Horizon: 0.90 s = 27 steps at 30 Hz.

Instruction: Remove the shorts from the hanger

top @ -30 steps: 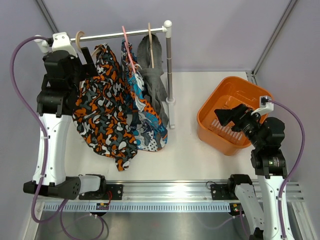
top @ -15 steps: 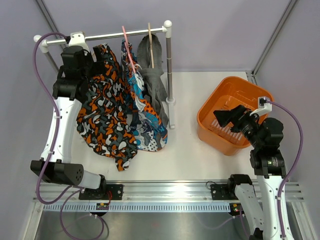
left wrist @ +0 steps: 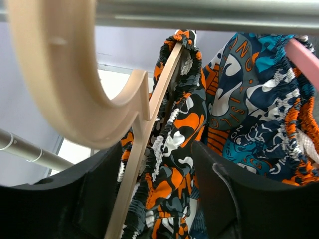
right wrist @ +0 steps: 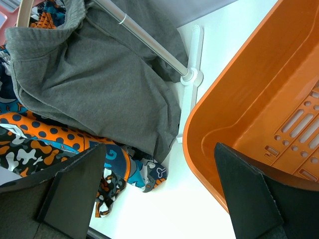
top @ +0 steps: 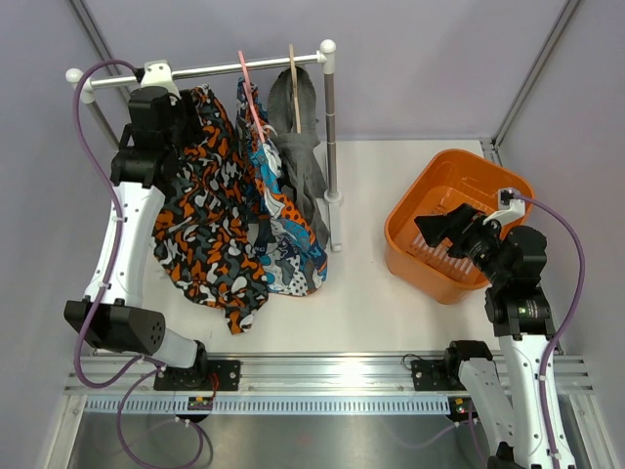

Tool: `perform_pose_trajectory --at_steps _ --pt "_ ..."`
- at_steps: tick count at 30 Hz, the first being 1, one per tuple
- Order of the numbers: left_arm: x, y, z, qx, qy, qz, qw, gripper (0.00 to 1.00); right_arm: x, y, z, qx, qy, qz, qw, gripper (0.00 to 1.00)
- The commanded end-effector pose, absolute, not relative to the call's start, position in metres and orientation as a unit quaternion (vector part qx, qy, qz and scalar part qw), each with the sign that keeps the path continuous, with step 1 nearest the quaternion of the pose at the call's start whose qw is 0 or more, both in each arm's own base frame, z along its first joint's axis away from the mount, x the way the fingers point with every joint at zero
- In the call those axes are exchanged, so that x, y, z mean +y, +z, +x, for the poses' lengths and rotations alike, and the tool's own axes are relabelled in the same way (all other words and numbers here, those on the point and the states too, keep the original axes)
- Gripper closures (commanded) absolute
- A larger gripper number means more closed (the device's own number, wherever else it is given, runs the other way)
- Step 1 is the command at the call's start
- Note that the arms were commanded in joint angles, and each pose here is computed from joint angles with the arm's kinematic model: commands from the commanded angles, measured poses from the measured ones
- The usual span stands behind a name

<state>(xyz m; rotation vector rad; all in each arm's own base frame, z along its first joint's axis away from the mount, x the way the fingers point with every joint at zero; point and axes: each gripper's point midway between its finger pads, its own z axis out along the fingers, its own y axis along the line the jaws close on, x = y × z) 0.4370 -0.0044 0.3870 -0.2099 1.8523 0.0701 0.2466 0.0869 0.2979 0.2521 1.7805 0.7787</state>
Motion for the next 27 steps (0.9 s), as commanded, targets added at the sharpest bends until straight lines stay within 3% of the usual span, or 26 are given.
perform_pose_trajectory --at_steps 1,11,16,18,27 --pt "-0.005 0.405 0.446 0.777 0.023 -0.088 0.623 0.41 0.084 0.306 0.251 0.744 0.323 0.095 0.577 0.01" --pt "-0.001 0.409 0.445 0.772 0.033 -0.093 0.628 0.63 0.083 0.299 0.253 0.749 0.318 0.096 0.573 0.0" --pt "-0.003 0.416 0.446 0.772 0.027 -0.089 0.629 0.86 0.083 0.298 0.253 0.75 0.318 0.094 0.572 0.01" --pt "-0.002 0.426 0.44 0.765 0.026 -0.097 0.636 1.0 0.083 0.298 0.253 0.75 0.316 0.094 0.574 0.01" --pt "0.006 0.471 0.406 0.732 0.023 -0.114 0.671 1.0 0.084 0.297 0.255 0.752 0.317 0.092 0.571 0.0"
